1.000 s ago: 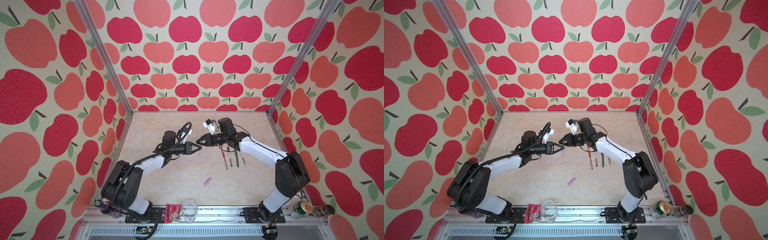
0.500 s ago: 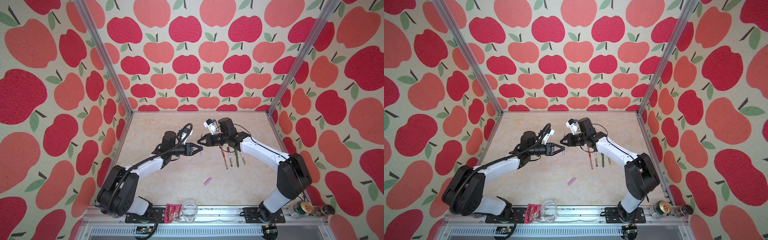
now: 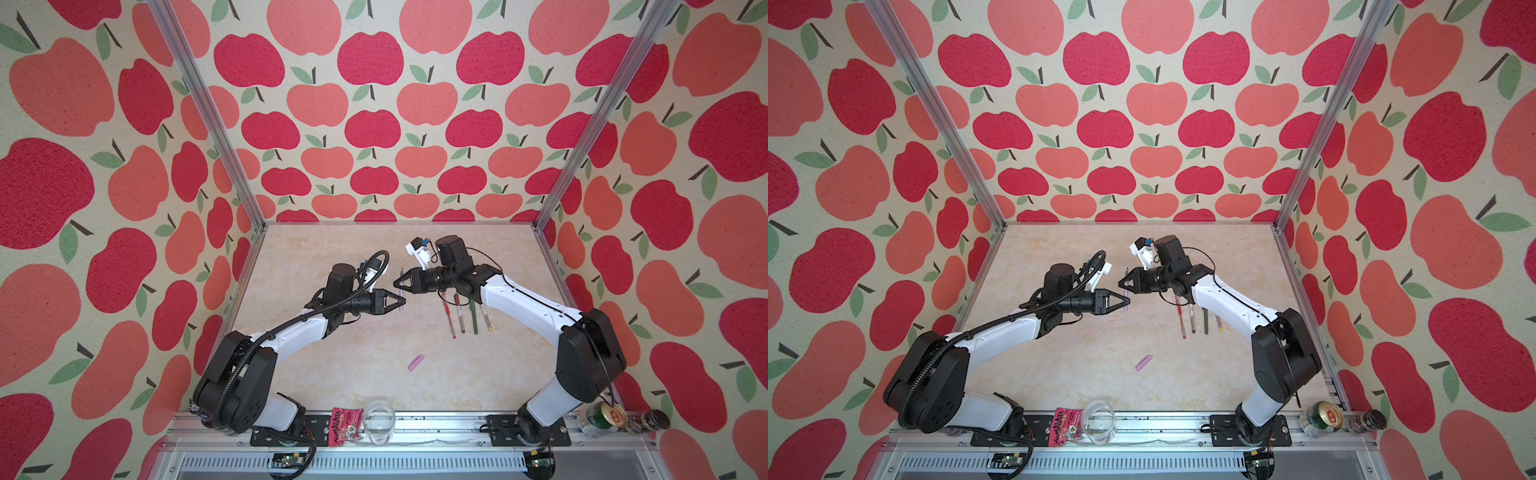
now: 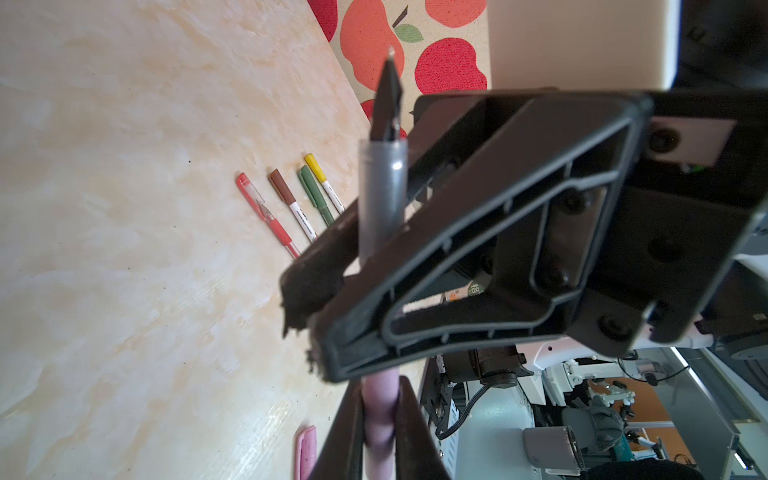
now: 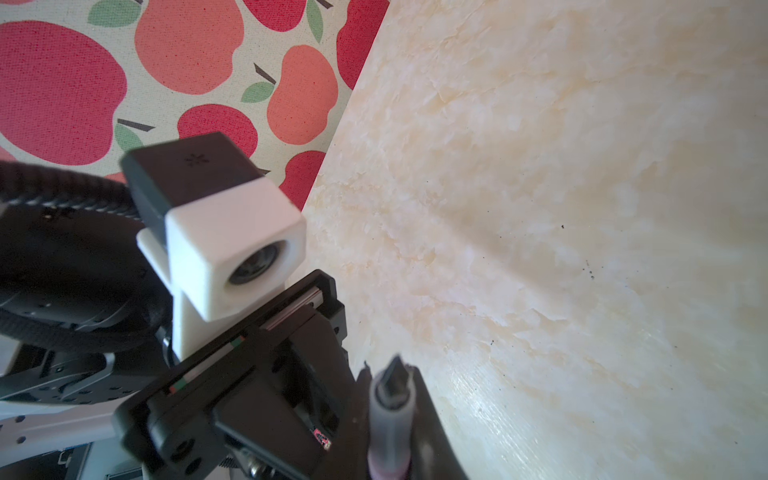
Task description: Insert the pens into the pen caps
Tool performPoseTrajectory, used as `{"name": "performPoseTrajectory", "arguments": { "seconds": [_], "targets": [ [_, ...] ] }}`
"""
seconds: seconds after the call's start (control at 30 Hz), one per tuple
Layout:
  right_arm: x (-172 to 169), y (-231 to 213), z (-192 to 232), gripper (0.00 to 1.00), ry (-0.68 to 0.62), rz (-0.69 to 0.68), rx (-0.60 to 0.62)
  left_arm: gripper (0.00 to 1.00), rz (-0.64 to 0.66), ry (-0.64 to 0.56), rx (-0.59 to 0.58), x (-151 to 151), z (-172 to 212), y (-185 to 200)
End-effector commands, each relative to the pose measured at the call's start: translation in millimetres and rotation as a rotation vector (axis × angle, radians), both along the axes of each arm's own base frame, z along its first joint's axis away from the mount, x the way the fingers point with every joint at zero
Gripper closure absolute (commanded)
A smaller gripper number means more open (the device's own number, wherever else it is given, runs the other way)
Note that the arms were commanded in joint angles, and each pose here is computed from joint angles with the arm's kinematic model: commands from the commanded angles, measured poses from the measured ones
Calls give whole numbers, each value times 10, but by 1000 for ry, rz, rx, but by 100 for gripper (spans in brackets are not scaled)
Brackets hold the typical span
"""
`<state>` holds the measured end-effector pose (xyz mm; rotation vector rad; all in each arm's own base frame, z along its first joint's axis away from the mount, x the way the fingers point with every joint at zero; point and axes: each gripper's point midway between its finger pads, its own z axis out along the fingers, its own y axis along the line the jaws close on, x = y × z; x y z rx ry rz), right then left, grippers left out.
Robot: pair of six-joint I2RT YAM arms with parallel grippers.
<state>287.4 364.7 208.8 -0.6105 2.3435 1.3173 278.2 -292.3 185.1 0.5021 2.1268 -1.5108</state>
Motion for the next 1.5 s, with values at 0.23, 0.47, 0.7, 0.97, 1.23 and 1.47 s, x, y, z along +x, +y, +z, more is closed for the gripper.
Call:
{"name": "performPoseTrajectory", "arguments": {
  "seconds": [0.23,0.47,0.7,0.97,1.23,1.47],
  "targets": [
    [-43,-52,125,78,-36,-6,-17,100,43,-2,13,116,4,21],
    [39,-591,-60,49,-10,-219,-291,100,186,69,138,136,-170,350],
    [-503,-1162,-489,49,166,-379,-678,100,275,166,304,-83,-419,744],
    [-1312,-884,-1087,48,337,-254,-833,100,278,197,257,-389,-415,828],
    [-1469,-595,-1504,46,402,-237,-841,100,274,189,224,-597,-384,888],
    [-1413,-502,-1681,48,418,-228,-851,100,266,189,217,-635,-366,885]
  ]
}}
